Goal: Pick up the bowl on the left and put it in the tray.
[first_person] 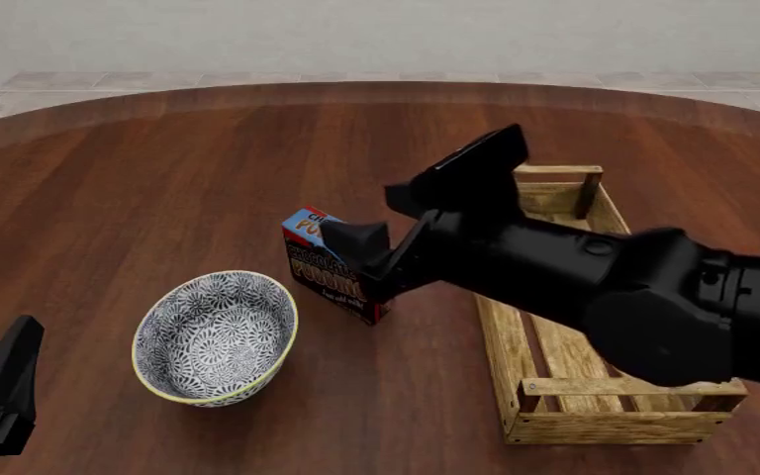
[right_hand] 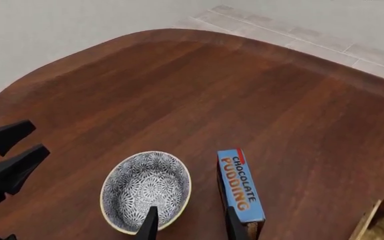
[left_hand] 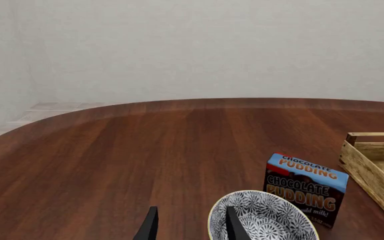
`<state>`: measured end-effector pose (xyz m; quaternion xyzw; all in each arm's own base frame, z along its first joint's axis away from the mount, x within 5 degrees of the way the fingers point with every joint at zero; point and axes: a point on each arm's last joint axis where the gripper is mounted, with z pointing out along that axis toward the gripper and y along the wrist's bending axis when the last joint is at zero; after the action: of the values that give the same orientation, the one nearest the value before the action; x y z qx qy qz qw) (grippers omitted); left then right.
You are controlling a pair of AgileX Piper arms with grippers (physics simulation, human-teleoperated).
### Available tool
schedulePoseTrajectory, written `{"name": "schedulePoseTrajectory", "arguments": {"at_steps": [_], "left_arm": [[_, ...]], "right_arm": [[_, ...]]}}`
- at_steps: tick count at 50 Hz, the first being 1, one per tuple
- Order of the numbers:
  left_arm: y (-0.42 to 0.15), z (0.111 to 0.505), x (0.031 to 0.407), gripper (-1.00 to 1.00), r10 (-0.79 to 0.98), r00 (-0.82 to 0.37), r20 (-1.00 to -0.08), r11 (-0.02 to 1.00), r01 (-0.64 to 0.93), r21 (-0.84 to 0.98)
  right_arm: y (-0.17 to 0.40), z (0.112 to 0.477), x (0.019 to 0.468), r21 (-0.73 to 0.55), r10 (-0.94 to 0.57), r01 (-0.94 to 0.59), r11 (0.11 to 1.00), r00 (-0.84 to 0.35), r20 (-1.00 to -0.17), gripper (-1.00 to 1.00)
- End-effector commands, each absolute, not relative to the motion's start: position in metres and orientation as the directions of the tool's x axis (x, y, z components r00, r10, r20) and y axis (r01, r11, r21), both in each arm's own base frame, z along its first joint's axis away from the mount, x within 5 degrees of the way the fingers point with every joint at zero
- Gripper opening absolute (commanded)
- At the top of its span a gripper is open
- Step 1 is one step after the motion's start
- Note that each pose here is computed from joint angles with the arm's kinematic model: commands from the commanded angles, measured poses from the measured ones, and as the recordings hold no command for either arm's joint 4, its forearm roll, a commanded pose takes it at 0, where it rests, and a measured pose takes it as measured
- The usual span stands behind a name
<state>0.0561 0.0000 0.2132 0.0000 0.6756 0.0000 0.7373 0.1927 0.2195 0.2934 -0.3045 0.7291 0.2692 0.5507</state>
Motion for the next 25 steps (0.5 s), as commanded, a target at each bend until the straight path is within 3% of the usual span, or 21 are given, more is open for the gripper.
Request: {"name": "schedulePoseTrajectory", "arguments": {"at_steps": [1,25], "left_arm": [[0.0,0.213,0.056,1.0,0.0,0.087,-0.996,1.0,0.0,0.0],[0.0,0.213,0.056,1.0,0.0,0.087,-0.996,1.0,0.0,0.0]], "right_arm": [[0.226,0.295,0.198,0.049,-0.154,-0.743,0.668,-0.203,-0.967,1.0],[0.24,0.287,0.197,0.044,-0.178,-0.765,0.643,-0.205,-0.962,1.0]]}}
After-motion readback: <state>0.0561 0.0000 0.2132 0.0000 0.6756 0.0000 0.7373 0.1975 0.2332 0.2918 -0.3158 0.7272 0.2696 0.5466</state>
